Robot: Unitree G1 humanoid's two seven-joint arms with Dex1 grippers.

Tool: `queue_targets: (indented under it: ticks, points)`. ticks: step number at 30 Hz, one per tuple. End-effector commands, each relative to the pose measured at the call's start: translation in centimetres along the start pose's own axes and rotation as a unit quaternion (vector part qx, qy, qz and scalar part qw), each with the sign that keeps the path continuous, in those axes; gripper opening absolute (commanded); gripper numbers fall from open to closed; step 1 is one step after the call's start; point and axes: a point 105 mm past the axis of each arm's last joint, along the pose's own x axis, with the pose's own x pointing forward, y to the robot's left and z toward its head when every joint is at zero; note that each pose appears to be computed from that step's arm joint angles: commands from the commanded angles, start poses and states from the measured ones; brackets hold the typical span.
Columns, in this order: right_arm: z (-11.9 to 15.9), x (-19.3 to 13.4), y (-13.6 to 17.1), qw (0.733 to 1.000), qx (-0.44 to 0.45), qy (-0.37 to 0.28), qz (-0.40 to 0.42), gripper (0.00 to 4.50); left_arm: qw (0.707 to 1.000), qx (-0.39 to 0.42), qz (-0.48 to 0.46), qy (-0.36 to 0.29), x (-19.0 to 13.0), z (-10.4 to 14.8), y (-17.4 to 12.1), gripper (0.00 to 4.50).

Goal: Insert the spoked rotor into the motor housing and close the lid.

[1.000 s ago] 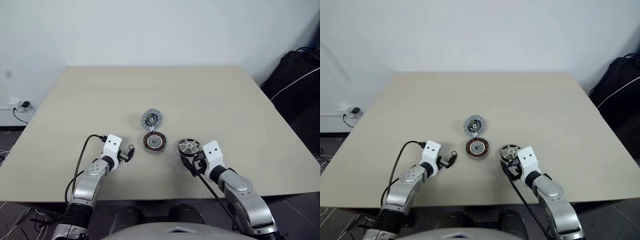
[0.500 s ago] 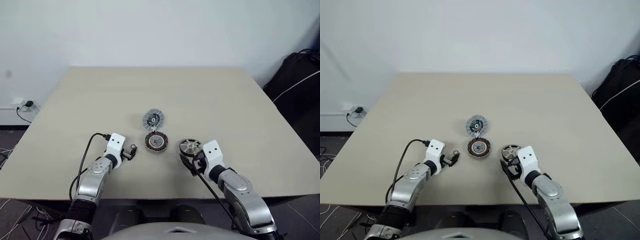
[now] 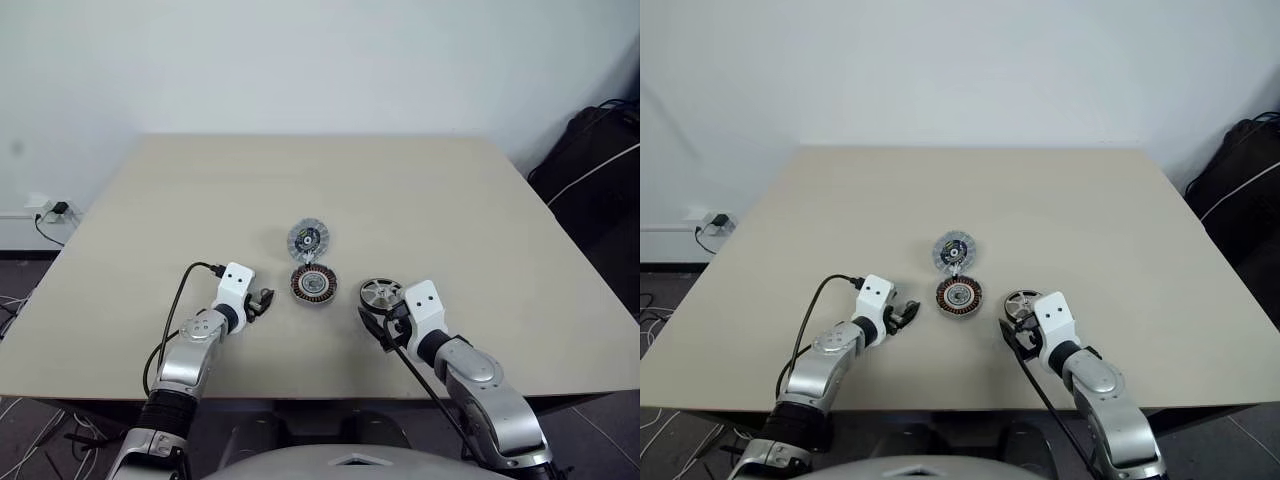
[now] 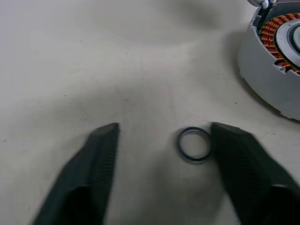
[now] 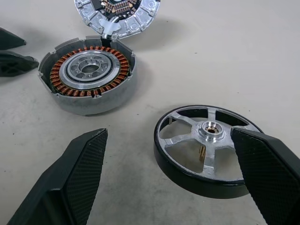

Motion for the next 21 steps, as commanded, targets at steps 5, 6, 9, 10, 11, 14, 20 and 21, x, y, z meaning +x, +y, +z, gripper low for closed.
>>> queue_targets:
  ticks: [5, 6, 9, 10, 11, 14, 20, 21]
  points:
    - [1.3, 0.0, 0.0, 1.000, -0.007, -0.026, -0.002, 4.50, 0.999, 0.013, -0.019, 0.023, -1.1, -0.9, -0.4, 0.69]
    - [1.3, 0.0, 0.0, 1.000, -0.007, -0.026, -0.001, 4.50, 0.999, 0.013, -0.023, 0.021, -1.3, -0.8, -0.4, 0.67]
    - [1.3, 0.0, 0.0, 1.000, -0.007, -0.026, 0.000, 4.50, 0.999, 0.001, -0.048, -0.003, -1.8, 0.8, -1.2, 0.67]
    - [1.3, 0.1, 0.0, 1.000, -0.008, -0.026, 0.000, 4.50, 0.998, 0.001, -0.057, -0.012, -2.0, 1.4, -1.5, 0.67]
    - [1.3, 0.1, 0.1, 1.000, -0.008, -0.026, 0.001, 4.50, 0.998, 0.002, -0.064, -0.019, -2.1, 1.9, -1.8, 0.67]
    - [1.4, 0.2, 0.1, 1.000, -0.010, -0.026, 0.004, 4.50, 0.993, 0.004, -0.102, -0.063, -2.0, 5.0, -3.4, 0.67]
    - [1.5, 0.4, 0.2, 1.000, -0.012, -0.027, 0.007, 4.50, 0.983, 0.022, -0.154, -0.100, -1.3, 8.1, -6.1, 0.67]
    - [1.5, 0.4, 0.2, 1.000, -0.012, -0.028, 0.007, 4.50, 0.982, 0.024, -0.160, -0.101, -1.1, 8.3, -6.4, 0.67]
